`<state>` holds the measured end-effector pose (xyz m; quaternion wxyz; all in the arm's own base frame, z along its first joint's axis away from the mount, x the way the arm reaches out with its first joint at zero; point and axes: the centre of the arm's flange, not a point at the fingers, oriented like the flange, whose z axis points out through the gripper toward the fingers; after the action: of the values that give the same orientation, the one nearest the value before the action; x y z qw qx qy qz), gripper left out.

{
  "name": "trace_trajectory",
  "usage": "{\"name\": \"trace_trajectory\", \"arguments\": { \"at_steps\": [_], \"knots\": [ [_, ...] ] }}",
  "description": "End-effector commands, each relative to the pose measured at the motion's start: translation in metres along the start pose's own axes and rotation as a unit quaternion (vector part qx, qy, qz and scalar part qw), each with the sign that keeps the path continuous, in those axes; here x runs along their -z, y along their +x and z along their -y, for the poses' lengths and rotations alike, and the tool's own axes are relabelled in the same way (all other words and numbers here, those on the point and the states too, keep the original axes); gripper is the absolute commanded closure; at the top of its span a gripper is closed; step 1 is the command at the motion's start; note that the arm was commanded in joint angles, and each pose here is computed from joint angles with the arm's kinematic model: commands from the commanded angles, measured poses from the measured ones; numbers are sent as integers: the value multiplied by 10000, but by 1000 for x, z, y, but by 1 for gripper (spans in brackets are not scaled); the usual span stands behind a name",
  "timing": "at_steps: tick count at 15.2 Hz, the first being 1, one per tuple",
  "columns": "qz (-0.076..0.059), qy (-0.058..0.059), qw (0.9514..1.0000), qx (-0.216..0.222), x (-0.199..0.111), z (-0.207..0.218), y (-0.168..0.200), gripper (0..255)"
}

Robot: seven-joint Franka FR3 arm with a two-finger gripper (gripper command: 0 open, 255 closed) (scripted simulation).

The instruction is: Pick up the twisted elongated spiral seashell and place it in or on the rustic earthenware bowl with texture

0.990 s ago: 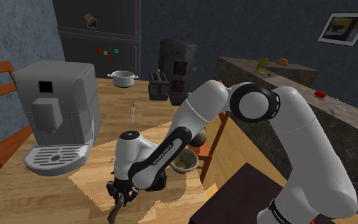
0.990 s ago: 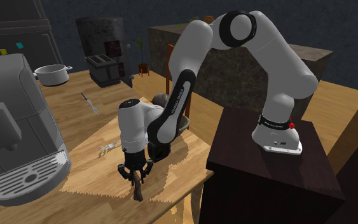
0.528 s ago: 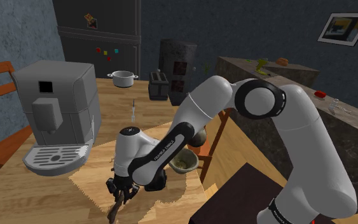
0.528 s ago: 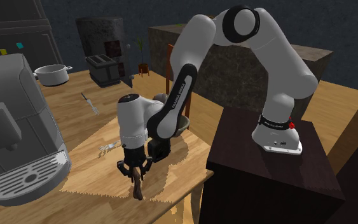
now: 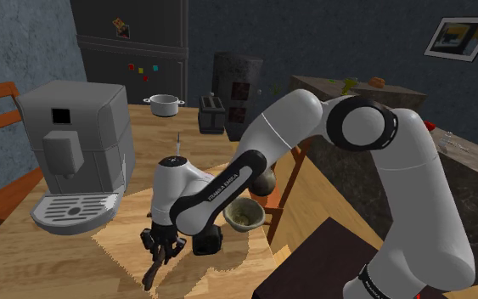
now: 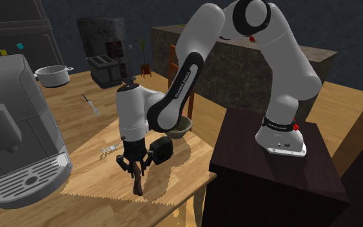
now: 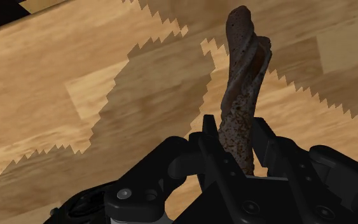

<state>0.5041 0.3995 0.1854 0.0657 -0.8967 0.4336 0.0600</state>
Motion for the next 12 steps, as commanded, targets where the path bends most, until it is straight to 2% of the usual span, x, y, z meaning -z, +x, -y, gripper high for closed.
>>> {"name": "trace_trajectory", "arguments": {
  "at_steps": [1,12],
  "knots": [
    [0,-1,10000,0,10,1,-2,255],
    [0,-1,10000,0,67,4,-12,255]
  ]
}}
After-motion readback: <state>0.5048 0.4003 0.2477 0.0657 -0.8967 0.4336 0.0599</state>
